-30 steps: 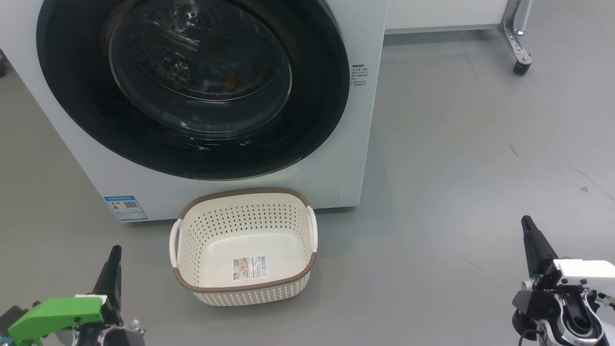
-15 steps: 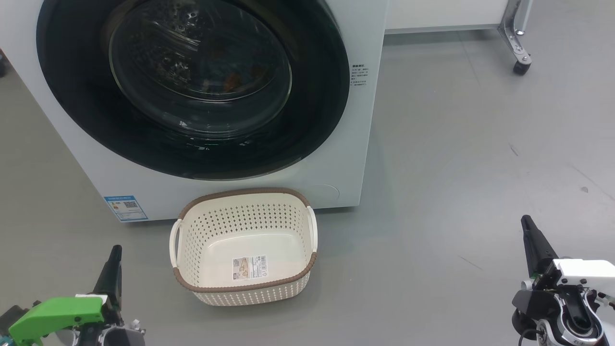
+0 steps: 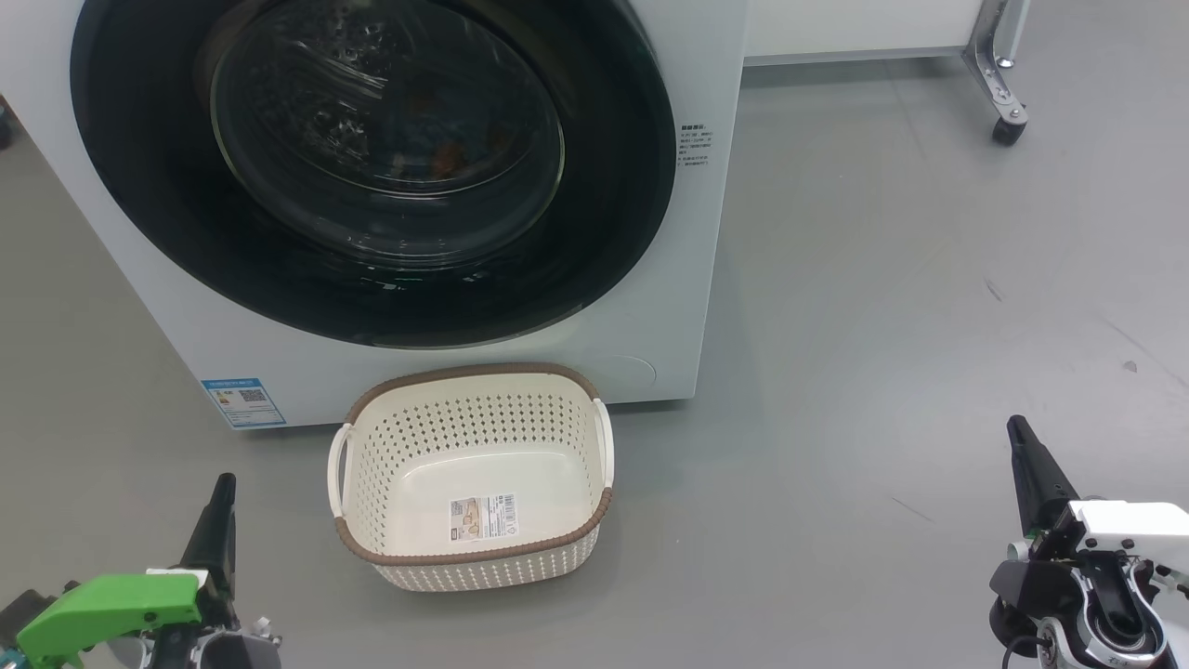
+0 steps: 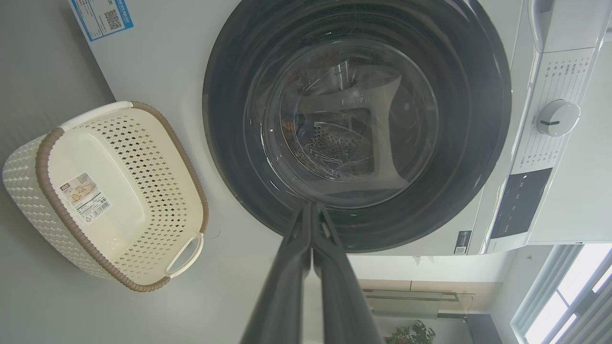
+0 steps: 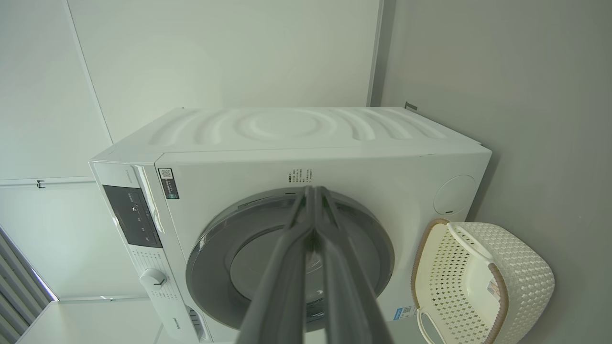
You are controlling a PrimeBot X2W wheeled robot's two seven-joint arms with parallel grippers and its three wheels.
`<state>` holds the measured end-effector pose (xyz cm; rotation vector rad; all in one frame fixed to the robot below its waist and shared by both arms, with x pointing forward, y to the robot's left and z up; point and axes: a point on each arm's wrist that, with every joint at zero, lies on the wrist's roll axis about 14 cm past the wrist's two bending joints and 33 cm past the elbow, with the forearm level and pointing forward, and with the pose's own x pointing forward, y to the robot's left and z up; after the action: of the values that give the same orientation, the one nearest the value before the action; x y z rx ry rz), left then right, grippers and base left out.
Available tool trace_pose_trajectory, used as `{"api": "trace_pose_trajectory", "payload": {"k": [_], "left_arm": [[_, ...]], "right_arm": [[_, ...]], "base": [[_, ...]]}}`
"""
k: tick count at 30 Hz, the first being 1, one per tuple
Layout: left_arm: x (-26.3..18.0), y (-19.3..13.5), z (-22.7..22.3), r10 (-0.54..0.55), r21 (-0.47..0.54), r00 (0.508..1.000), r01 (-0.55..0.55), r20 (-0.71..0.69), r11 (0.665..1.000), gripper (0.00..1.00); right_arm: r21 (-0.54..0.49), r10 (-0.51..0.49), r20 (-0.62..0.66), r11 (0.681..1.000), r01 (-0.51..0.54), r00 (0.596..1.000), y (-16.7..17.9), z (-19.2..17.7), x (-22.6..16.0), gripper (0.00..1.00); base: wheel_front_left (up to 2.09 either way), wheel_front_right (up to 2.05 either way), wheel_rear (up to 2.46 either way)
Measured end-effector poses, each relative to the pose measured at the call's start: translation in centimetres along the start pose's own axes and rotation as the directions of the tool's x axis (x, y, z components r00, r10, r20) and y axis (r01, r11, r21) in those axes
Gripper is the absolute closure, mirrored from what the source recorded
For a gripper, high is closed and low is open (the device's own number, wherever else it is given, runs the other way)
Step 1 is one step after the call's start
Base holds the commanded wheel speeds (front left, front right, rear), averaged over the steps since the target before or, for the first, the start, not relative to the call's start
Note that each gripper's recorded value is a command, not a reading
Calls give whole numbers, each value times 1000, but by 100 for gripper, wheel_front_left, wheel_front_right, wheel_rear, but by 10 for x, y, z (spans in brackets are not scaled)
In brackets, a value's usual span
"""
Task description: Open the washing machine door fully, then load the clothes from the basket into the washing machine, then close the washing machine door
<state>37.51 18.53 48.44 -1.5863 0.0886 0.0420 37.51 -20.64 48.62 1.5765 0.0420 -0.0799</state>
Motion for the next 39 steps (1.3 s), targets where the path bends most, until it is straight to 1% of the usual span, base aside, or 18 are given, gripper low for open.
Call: {"api": "trace_pose_trajectory", "payload": {"k": [39], "left_arm": [[0, 0, 0, -1, -4, 1000, 1, 0, 1000, 100]], "right_arm": [[6, 2, -1, 1000, -2, 1000, 0, 0, 0, 100]], "base": [[0, 0, 0]]}}
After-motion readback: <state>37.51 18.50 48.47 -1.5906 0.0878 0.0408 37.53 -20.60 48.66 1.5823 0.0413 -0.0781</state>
